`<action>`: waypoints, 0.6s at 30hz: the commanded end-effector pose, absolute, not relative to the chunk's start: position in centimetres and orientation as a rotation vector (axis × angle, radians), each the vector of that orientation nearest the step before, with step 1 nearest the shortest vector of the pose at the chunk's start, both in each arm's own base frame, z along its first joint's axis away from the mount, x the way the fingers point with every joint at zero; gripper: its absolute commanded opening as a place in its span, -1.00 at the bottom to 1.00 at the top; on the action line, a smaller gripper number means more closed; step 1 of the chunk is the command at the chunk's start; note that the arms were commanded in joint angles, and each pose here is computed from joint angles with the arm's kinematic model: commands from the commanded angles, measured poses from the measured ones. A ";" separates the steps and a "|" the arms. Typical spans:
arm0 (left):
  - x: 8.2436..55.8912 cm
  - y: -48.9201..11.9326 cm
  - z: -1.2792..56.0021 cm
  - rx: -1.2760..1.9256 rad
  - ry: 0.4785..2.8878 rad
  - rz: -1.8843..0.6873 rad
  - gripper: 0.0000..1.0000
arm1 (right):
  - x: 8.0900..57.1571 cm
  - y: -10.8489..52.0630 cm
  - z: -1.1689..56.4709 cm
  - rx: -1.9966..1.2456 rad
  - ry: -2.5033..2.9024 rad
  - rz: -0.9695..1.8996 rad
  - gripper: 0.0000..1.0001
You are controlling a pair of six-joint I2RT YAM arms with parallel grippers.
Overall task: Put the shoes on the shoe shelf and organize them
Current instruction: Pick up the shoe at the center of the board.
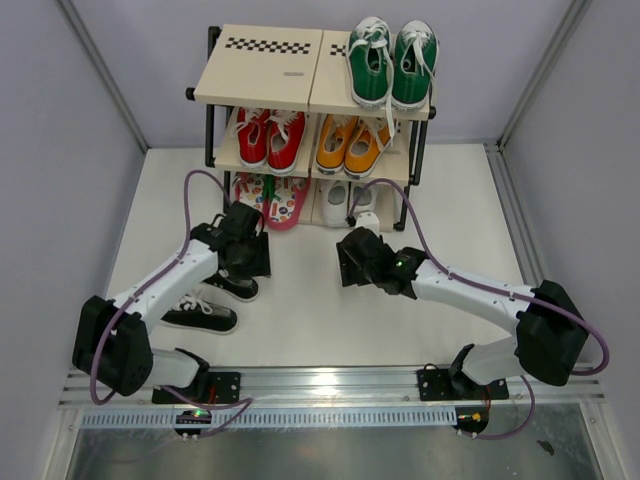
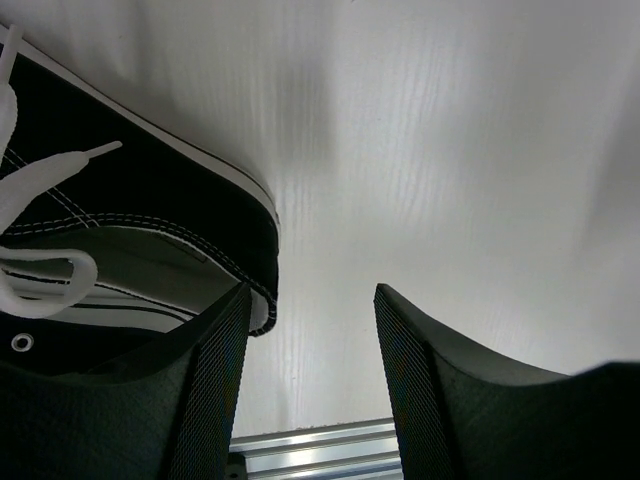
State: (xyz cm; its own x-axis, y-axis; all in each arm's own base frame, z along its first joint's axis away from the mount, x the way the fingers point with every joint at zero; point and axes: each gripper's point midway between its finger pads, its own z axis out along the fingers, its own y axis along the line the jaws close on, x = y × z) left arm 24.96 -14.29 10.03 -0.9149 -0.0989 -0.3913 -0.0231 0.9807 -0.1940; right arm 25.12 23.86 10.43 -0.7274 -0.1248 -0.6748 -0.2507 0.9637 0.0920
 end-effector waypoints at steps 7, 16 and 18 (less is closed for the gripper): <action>24.5 -12.6 9.3 -0.010 2.758 -0.127 0.11 | 26.1 22.9 12.8 -0.177 2.332 0.246 0.27; 24.0 -13.8 6.0 0.073 2.820 -0.201 0.06 | 26.2 22.9 12.5 -0.183 2.338 0.242 0.27; 23.6 -14.2 5.2 0.119 2.868 -0.221 0.02 | 26.2 22.9 12.5 -0.185 2.341 0.239 0.27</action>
State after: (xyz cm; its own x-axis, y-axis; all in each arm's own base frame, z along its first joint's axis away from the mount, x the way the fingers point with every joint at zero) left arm 23.58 -13.35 6.16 -0.9565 0.0059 -0.2918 0.0398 0.9931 -0.1104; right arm 25.69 22.85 11.26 -0.7205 -0.0947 -0.6870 -0.2204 0.9705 0.0974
